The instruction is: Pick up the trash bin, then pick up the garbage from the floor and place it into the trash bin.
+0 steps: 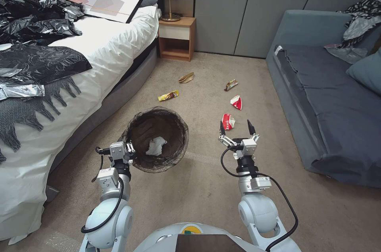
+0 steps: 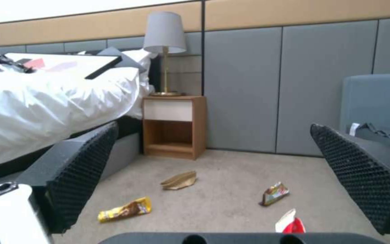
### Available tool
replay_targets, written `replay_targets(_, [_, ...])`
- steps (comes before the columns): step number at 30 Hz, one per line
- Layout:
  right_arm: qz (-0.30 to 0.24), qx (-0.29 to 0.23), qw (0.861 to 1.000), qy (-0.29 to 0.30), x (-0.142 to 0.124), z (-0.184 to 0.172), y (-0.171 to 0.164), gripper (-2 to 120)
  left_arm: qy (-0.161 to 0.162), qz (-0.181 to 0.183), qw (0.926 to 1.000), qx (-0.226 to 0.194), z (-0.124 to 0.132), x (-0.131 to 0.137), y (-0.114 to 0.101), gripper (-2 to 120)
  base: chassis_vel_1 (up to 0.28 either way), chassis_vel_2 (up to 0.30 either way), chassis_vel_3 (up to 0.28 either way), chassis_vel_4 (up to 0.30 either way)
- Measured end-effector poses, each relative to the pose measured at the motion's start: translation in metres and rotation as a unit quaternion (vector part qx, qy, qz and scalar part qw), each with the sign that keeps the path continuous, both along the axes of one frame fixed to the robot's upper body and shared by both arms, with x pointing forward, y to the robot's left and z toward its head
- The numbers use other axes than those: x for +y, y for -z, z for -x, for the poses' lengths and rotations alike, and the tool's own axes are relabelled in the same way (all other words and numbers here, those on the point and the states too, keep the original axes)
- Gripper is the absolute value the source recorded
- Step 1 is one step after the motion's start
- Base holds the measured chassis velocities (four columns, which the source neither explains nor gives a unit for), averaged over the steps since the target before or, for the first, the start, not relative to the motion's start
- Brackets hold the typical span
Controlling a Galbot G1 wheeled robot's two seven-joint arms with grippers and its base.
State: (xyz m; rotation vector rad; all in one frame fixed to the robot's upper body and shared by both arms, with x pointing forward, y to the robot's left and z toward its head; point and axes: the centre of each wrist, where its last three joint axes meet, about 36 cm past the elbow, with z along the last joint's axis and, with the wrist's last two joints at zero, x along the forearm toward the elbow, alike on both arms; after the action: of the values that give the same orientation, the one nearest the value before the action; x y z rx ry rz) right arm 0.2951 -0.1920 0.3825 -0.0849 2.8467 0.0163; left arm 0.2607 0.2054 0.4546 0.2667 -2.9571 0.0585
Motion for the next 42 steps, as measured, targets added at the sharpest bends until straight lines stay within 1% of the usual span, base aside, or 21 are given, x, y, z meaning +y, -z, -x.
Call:
replay_targets(13, [-0.002,0.001,1.0,0.012,-0.0017,-0.0023,0.0011,100,0.001,-0.001,1.0,0.0,-0.0002,0.0002,0.0002,0,0.0,0.0,0.0,0.0])
replay_targets(19, [-0.002,0.001,1.0,0.015,-0.0029,-0.0028,0.0009,100,0.0,-0.002,1.0,0.0,-0.0001,0.0005,0.0002,0,-0.063,0.081,0.076,-0.069])
replay_targets(42, [-0.003,0.002,1.0,0.018,-0.0055,-0.0029,0.0045,100,-0.001,-0.003,1.0,-0.001,-0.0012,0.0007,0.0012,0,-0.187,0.196,0.195,-0.199])
